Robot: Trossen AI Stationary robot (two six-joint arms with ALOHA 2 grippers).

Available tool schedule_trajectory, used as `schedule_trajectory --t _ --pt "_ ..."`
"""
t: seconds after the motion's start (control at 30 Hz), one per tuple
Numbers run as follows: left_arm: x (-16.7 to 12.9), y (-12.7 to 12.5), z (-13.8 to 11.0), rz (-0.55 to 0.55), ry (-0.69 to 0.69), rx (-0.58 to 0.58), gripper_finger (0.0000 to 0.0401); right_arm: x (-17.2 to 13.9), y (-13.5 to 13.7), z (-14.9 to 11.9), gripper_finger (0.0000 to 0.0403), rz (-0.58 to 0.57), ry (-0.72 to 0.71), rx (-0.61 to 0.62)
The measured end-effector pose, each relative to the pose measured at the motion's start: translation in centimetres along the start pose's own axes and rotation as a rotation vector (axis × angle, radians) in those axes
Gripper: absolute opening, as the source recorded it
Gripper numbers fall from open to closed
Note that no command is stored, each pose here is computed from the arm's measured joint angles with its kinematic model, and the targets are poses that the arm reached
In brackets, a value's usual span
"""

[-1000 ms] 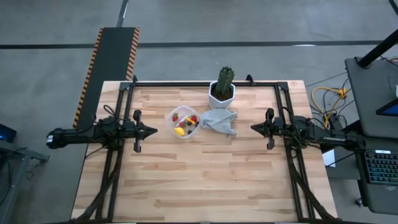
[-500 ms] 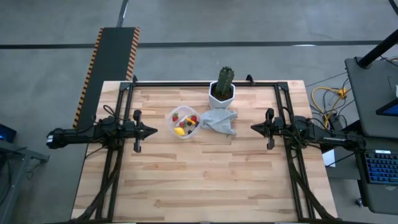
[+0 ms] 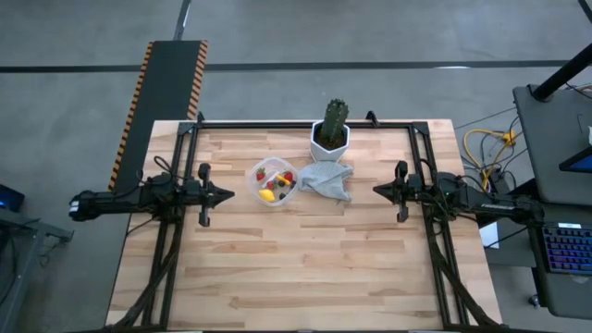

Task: Pick and placing Produce into tupperware
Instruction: Return to Home Position

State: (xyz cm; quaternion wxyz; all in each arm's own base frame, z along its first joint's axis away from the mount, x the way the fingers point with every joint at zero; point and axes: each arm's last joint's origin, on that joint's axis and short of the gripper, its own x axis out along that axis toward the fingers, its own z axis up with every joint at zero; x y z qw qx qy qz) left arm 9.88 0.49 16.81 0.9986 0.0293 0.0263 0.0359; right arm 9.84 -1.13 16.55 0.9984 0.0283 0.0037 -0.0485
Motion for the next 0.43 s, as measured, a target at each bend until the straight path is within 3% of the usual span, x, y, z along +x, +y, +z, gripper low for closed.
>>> schedule_trajectory --t 0.43 --pt "-0.01 0.0 0.01 0.0 -0.001 0.0 0.0 0.0 0.0 0.0 0.0009 0.0 0.0 -0.009"
